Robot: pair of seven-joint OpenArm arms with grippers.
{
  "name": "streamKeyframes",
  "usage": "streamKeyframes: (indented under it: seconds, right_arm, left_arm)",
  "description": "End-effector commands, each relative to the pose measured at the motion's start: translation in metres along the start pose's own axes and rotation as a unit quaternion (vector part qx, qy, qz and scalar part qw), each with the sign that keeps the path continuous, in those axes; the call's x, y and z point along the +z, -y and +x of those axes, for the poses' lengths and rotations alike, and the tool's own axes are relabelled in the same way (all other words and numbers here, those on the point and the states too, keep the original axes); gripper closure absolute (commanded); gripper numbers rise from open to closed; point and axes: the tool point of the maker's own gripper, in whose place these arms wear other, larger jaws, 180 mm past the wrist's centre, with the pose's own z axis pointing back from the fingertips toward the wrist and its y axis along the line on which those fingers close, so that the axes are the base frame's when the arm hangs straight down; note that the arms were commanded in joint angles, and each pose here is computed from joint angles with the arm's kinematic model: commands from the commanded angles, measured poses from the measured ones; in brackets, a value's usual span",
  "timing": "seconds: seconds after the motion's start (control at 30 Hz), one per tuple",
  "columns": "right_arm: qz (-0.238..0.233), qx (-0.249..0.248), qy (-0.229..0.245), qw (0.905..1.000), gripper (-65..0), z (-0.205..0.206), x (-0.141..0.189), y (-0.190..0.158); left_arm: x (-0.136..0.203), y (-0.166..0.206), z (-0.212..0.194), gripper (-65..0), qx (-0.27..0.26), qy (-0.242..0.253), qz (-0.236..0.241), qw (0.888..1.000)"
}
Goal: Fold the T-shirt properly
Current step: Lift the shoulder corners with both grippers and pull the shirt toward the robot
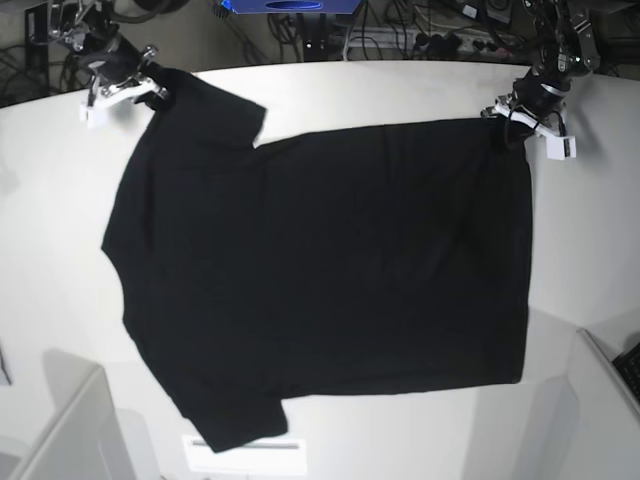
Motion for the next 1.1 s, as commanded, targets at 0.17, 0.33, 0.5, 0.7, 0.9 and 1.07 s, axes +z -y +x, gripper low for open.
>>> streamKeyframes:
  seconds: [0.17,0.33,0.5,0.7,0.9,1.07]
  right_arm:
    - [-0.01,0.007,-0.006,0.9999,0.0,-0.007,0.011,0.006]
    - [-0.01,0.017,-0.004,0.9998,0.0,-0.01,0.02,0.002]
    - [-0.008,0.03,-0.004,0.9995,0.0,-0.013,0.031,-0.005]
    - [-0.009,0.039,-0.009,0.9991,0.0,-0.021,0.044,-0.009]
    - [-0.005,0.052,-0.009,0.9986,0.0,-0.026,0.056,-0.017]
    - [0.005,0.057,-0.004,0.9983,0.0,-0.023,0.059,-0.026]
  left_arm:
    - [0.016,0.009,0.007,0.0,-0.025,0.01,-0.009,1.0]
    - [0.023,0.01,0.003,0.0,-0.034,0.004,-0.007,0.999]
    - [0.038,-0.003,0.009,0.0,-0.045,0.008,0.012,0.999]
    - [0.054,-0.009,0.01,0.0,-0.056,0.008,0.027,0.998]
    - [0.059,-0.012,0.0,0.0,-0.052,-0.004,0.032,0.998]
    - [0.066,-0.01,-0.01,0.0,-0.055,-0.017,0.032,0.998]
